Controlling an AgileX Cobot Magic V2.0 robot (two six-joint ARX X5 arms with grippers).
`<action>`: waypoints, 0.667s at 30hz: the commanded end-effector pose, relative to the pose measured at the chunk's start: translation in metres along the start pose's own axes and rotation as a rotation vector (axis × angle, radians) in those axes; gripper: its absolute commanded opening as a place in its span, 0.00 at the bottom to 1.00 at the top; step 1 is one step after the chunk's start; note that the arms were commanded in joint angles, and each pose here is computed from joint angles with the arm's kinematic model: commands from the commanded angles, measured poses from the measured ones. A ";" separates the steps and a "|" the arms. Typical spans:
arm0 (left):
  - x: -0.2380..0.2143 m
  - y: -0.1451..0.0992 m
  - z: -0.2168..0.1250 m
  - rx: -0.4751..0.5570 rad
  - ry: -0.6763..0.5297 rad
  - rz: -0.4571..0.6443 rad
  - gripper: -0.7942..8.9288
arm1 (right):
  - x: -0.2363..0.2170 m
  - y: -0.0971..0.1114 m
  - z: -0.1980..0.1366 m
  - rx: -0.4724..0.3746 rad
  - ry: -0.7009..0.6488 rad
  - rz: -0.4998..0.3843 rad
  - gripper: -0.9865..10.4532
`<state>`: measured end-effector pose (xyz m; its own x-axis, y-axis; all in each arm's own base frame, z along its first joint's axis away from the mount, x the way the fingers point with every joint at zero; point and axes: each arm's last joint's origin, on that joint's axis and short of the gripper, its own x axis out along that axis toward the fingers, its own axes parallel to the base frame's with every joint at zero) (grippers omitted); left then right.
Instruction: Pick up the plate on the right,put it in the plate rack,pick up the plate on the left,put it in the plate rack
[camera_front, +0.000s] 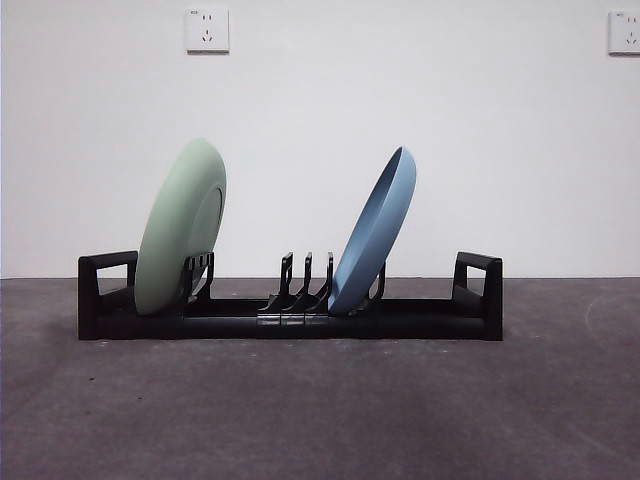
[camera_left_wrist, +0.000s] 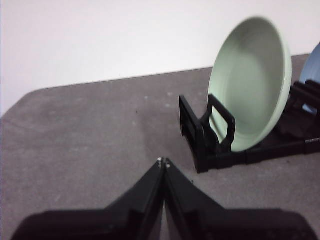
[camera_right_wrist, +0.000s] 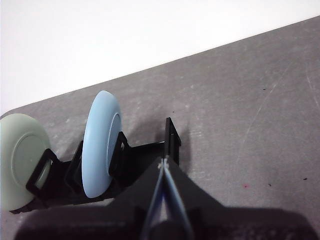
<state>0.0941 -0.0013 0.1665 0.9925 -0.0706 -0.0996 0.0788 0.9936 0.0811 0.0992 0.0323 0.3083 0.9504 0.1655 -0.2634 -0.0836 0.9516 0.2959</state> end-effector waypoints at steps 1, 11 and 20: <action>0.003 0.000 -0.009 0.010 0.004 0.003 0.08 | 0.001 0.000 -0.001 0.008 0.001 -0.003 0.09; 0.004 -0.001 -0.019 0.001 0.079 -0.006 0.08 | 0.001 0.000 -0.001 0.008 0.001 -0.002 0.09; 0.004 -0.001 -0.019 0.001 0.081 -0.004 0.08 | 0.001 0.000 -0.001 0.008 0.001 -0.002 0.09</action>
<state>0.0956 -0.0013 0.1518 0.9835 -0.0707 -0.1667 0.0840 0.9937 0.0745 0.0991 0.0323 0.3084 0.9503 0.1658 -0.2634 -0.0840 0.9515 0.2959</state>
